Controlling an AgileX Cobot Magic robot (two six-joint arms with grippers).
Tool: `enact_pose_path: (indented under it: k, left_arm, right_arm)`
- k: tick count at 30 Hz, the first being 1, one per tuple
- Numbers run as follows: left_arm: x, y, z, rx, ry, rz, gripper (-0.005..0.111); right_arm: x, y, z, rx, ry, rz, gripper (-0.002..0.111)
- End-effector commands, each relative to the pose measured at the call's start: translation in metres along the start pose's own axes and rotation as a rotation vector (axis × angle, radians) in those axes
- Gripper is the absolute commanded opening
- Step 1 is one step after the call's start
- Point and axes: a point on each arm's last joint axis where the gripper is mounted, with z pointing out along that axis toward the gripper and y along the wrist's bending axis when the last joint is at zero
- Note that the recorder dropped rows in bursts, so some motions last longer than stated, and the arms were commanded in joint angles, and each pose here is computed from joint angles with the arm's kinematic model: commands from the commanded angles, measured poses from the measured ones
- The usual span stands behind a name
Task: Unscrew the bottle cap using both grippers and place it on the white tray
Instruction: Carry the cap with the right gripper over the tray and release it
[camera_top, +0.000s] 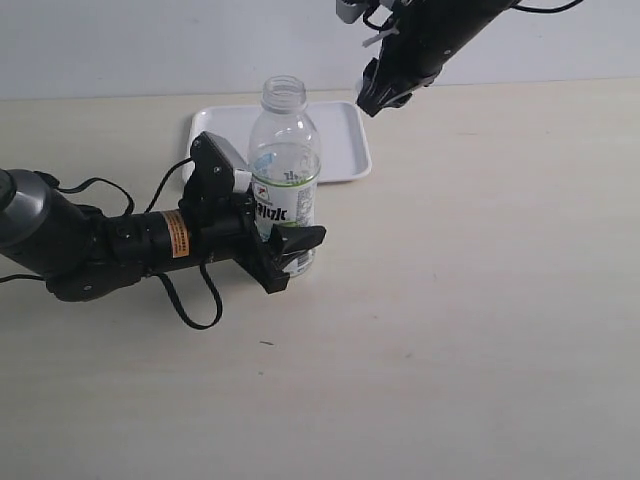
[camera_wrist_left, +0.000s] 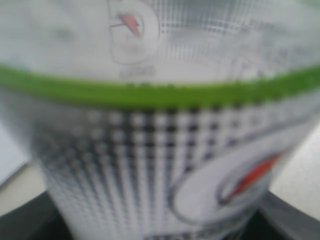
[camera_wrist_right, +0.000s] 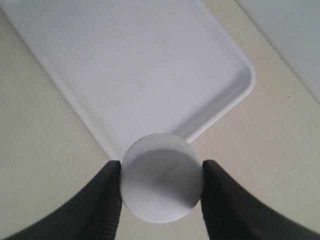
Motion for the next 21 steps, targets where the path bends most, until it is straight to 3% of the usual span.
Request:
enact_pose_path:
  k: [1, 4, 10, 12, 21]
  left_arm:
    - [-0.001, -0.001, -0.001, 0.009, -0.023, 0.009, 0.000]
    - [-0.001, -0.001, -0.001, 0.009, -0.023, 0.019, 0.003]
    - [-0.002, -0.001, -0.001, 0.009, -0.030, 0.021, 0.032]
    - [-0.002, -0.001, -0.001, 0.009, -0.030, 0.029, 0.036]
    - [-0.001, -0.001, -0.001, 0.010, -0.028, 0.038, 0.037]
  right_arm:
    - [0.003, -0.008, 0.019, 0.061, -0.042, 0.021, 0.000]
    - [0.006, -0.010, 0.035, 0.086, -0.070, 0.050, 0.000]
    - [0.010, -0.015, 0.059, 0.121, -0.136, 0.133, 0.000]
    - [0.009, -0.016, 0.064, 0.121, -0.145, 0.145, 0.000]
    - [0.005, -0.015, 0.088, 0.091, -0.169, 0.191, 0.000]
